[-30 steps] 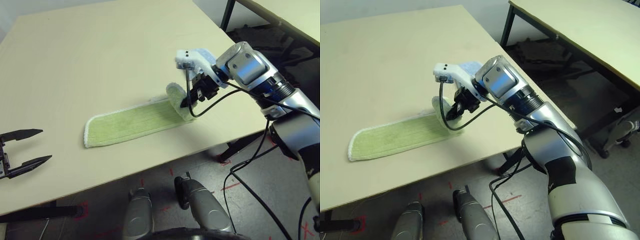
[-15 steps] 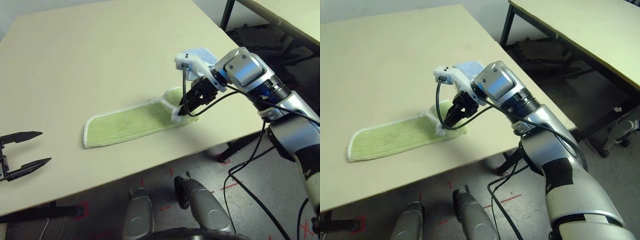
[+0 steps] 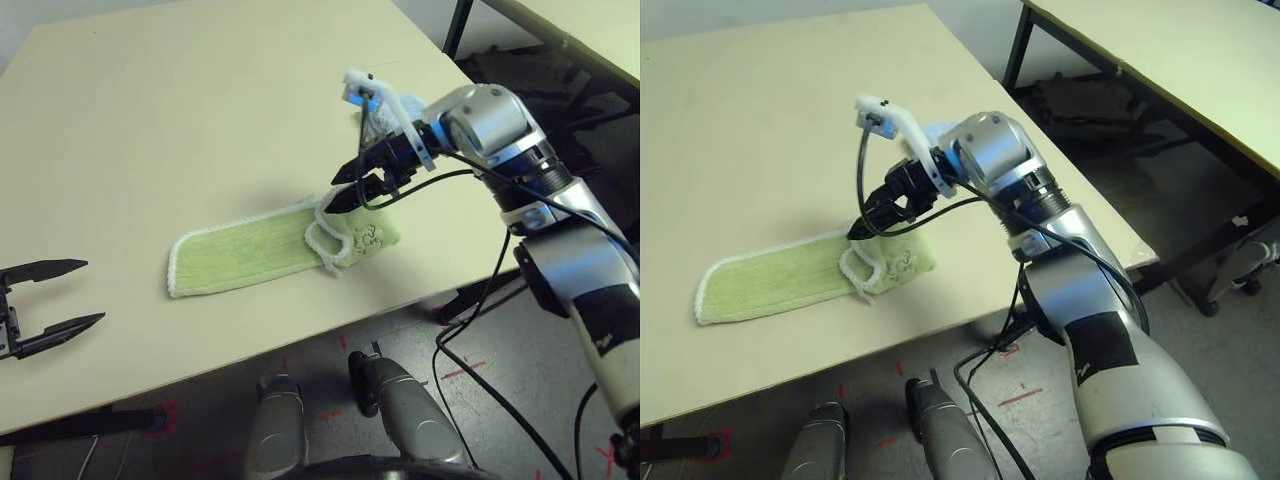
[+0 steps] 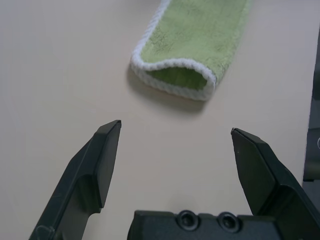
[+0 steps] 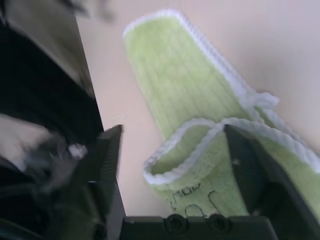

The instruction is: Fold the towel and set it aside.

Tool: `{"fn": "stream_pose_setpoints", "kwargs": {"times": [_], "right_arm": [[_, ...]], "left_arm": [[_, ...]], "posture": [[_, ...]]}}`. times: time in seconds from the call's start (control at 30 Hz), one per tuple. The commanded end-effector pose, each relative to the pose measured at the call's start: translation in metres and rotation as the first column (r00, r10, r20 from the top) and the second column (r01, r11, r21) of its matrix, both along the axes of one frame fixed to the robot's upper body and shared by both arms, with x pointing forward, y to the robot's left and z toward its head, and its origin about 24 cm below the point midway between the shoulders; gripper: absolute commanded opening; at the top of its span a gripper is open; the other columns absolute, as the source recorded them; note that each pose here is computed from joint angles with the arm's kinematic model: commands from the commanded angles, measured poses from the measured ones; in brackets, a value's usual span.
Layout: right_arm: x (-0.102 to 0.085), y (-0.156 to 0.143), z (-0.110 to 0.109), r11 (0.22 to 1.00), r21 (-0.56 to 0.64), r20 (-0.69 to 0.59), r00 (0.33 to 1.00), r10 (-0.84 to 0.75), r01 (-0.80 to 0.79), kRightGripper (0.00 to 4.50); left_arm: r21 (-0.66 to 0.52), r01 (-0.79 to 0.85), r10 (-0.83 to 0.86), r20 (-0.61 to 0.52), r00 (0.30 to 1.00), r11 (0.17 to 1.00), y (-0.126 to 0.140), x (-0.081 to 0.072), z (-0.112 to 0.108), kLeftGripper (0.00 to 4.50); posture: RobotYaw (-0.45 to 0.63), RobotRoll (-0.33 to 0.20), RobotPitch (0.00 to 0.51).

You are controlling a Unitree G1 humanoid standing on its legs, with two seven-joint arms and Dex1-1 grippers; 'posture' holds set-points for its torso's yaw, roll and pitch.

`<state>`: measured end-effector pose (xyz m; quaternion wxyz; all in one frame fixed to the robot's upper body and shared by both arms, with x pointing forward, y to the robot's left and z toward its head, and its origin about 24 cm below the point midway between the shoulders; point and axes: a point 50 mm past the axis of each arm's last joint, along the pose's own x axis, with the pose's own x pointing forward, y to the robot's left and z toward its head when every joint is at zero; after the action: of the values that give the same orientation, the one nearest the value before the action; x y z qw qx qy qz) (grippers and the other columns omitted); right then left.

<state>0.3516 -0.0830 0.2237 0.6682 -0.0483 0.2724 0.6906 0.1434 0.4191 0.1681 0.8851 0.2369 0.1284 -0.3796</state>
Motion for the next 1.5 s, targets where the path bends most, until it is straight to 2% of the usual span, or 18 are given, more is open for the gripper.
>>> {"fn": "stream_pose_setpoints", "kwargs": {"times": [0.03,0.27,0.3,0.57,0.67,0.83,1.0,1.23,1.5], "right_arm": [[0.001,-0.017,-0.013,0.986,0.169,-0.032,0.999,-0.009,0.014,2.60],[-0.007,-0.021,-0.039,0.928,0.372,0.060,0.998,0.010,-0.032,0.16],[-0.009,-0.020,-0.042,0.922,0.383,0.074,0.997,0.022,-0.049,0.05],[-0.024,-0.014,-0.070,0.915,0.386,0.083,0.992,0.091,-0.116,0.05],[-0.027,-0.014,-0.077,0.925,0.336,0.129,0.982,0.141,-0.177,0.05],[-0.021,-0.016,-0.089,0.957,0.227,0.186,0.972,0.141,-0.182,0.05],[-0.018,-0.013,-0.092,0.963,0.199,0.208,0.968,0.137,-0.179,0.05],[-0.014,-0.004,-0.106,0.985,0.053,0.279,0.949,0.146,-0.167,0.05],[-0.004,0.029,-0.109,0.997,0.064,0.300,0.954,0.016,-0.037,0.05]], "left_arm": [[-0.010,-0.020,0.020,-0.001,1.000,1.000,0.001,-0.006,-0.004,4.50],[-0.012,-0.024,0.024,-0.001,1.000,1.000,0.001,-0.005,-0.004,4.50],[-0.012,-0.023,0.023,0.000,1.000,1.000,0.001,-0.005,-0.004,4.50],[-0.017,-0.026,0.026,0.008,1.000,1.000,0.000,-0.005,-0.003,4.50],[-0.016,-0.027,0.027,0.009,1.000,1.000,0.000,-0.005,-0.003,4.50],[-0.014,-0.028,0.028,0.013,1.000,1.000,0.000,-0.004,-0.002,4.50],[-0.012,-0.033,0.034,0.021,0.999,0.999,0.000,-0.004,-0.001,4.50],[-0.010,-0.040,0.040,0.030,0.999,0.999,0.001,-0.004,0.000,4.50],[-0.012,-0.038,0.038,0.034,0.999,0.999,0.001,-0.003,0.000,4.50]], "posture": [[-0.01,0.000,0.194],[-0.02,0.000,0.193],[-0.02,0.000,0.193],[-0.02,0.000,0.193],[-0.02,0.000,0.193],[-0.02,0.000,0.193],[-0.01,0.000,0.193],[-0.01,0.000,0.193],[-0.01,0.000,0.193]]}}
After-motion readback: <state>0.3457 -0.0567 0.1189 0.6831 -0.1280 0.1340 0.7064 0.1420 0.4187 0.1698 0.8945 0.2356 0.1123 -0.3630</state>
